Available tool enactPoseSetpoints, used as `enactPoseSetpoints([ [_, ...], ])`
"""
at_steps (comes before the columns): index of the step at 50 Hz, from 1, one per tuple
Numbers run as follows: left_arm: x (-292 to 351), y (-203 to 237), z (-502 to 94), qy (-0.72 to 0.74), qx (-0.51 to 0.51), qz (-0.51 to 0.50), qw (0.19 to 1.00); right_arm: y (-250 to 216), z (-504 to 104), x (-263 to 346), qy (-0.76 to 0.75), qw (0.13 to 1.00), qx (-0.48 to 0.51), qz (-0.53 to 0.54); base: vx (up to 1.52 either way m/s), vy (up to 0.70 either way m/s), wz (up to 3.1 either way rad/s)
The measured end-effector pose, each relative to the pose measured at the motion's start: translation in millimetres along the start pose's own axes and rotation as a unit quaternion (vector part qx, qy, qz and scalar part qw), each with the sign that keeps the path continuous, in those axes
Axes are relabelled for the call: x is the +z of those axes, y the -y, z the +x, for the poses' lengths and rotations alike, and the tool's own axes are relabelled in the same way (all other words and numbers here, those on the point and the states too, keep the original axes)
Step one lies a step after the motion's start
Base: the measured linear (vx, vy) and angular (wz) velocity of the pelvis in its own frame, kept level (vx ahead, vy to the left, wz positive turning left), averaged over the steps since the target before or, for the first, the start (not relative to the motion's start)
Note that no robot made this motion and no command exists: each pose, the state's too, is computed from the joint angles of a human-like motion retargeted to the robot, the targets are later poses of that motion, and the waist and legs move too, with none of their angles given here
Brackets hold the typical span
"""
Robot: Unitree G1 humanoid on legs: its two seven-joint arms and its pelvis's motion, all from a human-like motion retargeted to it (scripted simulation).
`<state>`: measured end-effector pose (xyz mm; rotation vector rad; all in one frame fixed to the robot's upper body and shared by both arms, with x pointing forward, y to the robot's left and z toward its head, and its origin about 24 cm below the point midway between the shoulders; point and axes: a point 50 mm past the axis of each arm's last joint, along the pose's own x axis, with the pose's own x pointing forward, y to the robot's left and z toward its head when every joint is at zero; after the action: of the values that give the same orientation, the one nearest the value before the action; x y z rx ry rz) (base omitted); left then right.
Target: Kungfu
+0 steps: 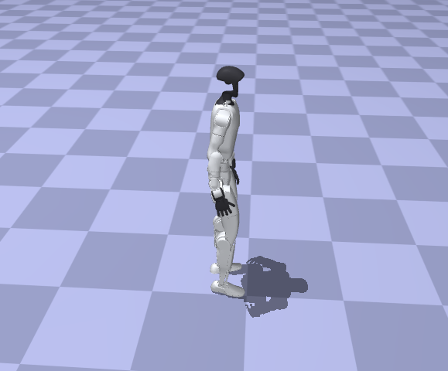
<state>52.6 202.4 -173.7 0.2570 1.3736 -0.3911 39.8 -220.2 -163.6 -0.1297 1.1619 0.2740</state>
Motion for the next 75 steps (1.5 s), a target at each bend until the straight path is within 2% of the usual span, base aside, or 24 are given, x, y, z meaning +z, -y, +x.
enactPoseSetpoints([
  [5,-0.6,-13.3,-5.3,-0.024,-0.055,-0.052,0.997,-24.9,-4.2,-25.6,-0.001,0.985,-0.102,0.142,-0.08,-0.09,-1.14],
  [8,-0.2,-22.0,-7.6,-0.025,-0.043,-0.066,0.997,-31.3,-10.2,-34.5,0.025,0.961,-0.154,0.226,0.00,-0.13,-0.78],
  [10,3.7,-28.6,-8.6,-0.013,-0.023,-0.075,0.997,-34.4,-12.8,-42.0,0.015,0.957,-0.156,0.245,-0.07,-0.14,-0.60],
  [14,8.4,-39.3,-11.1,0.010,0.007,-0.106,0.994,-31.1,-13.8,-47.1,-0.015,0.968,-0.123,0.217,-0.08,-0.21,-0.27],
  [18,2.8,-46.2,-14.8,0.010,0.004,-0.125,0.992,-19.8,-14.0,-41.2,-0.020,0.986,-0.078,0.147,-0.09,-0.30,0.28],
  [23,-18.7,-48.5,-19.6,-0.024,0.004,-0.113,0.993,16.7,-23.5,-18.9,0.011,0.999,0.016,0.027,-0.13,-0.31,0.52],
  [27,-44.2,-50.8,-25.7,-0.057,0.029,-0.097,0.993,43.8,-27.8,8.1,0.033,0.998,0.041,-0.034,-0.20,-0.48,-1.88],
  [30,-64.3,-48.4,-30.2,-0.089,0.042,-0.079,0.992,51.6,-27.1,24.8,0.060,0.996,0.042,-0.041,-0.14,-0.46,-1.09],
  [35,-96.3,-39.1,-37.9,-0.135,0.051,-0.077,0.987,45.6,-17.2,46.6,0.091,0.994,0.051,-0.030,-0.13,-0.67,-1.04],
  [40,-107.7,-24.2,-36.4,-0.135,0.078,-0.098,0.983,29.7,-12.7,44.3,0.069,0.991,0.100,-0.047,0.00,-0.79,-0.68],
  [45,-99.7,2.5,-24.9,-0.099,0.112,-0.197,0.969,22.4,-12.7,46.1,0.070,0.986,0.114,-0.095,-0.06,-0.64,-0.72],
  [50,-88.5,27.9,-15.0,-0.092,0.086,-0.218,0.968,6.4,-6.2,49.7,0.107,0.988,0.106,-0.041,0.03,-0.45,-0.94],
  [55,-87.0,43.7,-12.3,-0.084,0.089,-0.207,0.971,-2.3,-2.6,45.3,0.103,0.989,0.079,-0.071,0.24,-0.39,-1.85],
  [62,-101.0,51.5,-16.4,-0.117,0.063,-0.160,0.978,-13.2,6.9,34.4,0.043,0.990,0.111,-0.078,0.31,-0.25,-1.26],
  [67,-118.2,54.6,-23.1,-0.145,0.062,-0.165,0.974,-24.6,12.2,21.5,-0.004,0.992,0.126,-0.001,0.56,-0.19,-0.91],
  [75,-141.1,56.8,-34.2,-0.177,0.060,-0.241,0.952,-34.3,7.6,-19.0,-0.082,0.985,0.007,0.154,0.76,-0.10,-0.38],
])
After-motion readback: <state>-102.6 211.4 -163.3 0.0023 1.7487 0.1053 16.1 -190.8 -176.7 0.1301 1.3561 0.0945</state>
